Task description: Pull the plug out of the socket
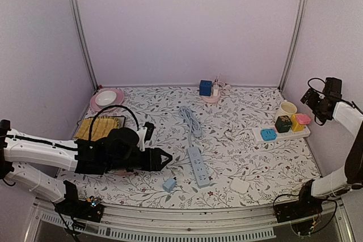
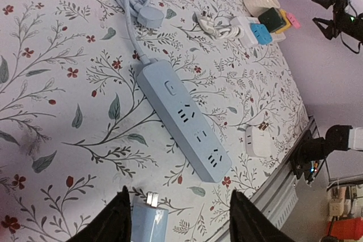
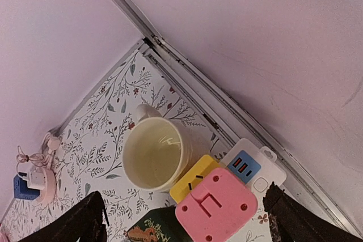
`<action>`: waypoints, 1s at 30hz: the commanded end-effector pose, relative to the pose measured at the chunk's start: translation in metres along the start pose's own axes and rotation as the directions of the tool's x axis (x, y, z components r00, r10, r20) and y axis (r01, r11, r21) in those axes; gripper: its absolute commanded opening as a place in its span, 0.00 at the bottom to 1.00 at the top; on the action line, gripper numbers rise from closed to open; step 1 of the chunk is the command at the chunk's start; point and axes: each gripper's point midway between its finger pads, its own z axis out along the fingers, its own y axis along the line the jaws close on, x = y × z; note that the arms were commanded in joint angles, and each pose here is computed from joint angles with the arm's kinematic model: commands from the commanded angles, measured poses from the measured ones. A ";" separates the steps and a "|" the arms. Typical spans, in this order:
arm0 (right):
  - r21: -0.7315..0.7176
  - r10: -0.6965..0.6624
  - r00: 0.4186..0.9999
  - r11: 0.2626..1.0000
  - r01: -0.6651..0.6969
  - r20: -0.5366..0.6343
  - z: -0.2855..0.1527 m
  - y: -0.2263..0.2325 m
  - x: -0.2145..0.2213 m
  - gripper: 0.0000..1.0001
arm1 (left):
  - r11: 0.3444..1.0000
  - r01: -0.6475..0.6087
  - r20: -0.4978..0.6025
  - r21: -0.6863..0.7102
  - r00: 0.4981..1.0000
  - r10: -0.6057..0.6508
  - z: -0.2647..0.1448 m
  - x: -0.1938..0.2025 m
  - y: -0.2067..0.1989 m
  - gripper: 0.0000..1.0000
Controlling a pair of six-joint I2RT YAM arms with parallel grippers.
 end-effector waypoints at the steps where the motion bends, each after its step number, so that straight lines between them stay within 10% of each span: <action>1: 0.003 0.077 0.997 0.997 -0.077 -0.001 0.017 -0.011 -0.024 0.99 | 1.000 -0.019 -0.004 -0.005 1.000 0.019 -0.002 0.002 0.002 0.60; 14: -0.102 0.119 0.975 0.985 -0.140 -0.190 0.059 -0.010 0.022 0.91 | 1.000 -0.014 -0.005 -0.009 1.000 0.014 -0.003 0.004 0.006 0.60; 30: -0.152 -0.035 0.972 0.988 0.000 -0.231 0.038 0.022 0.083 0.52 | 1.000 -0.014 -0.020 -0.008 1.000 0.014 0.002 0.008 0.005 0.60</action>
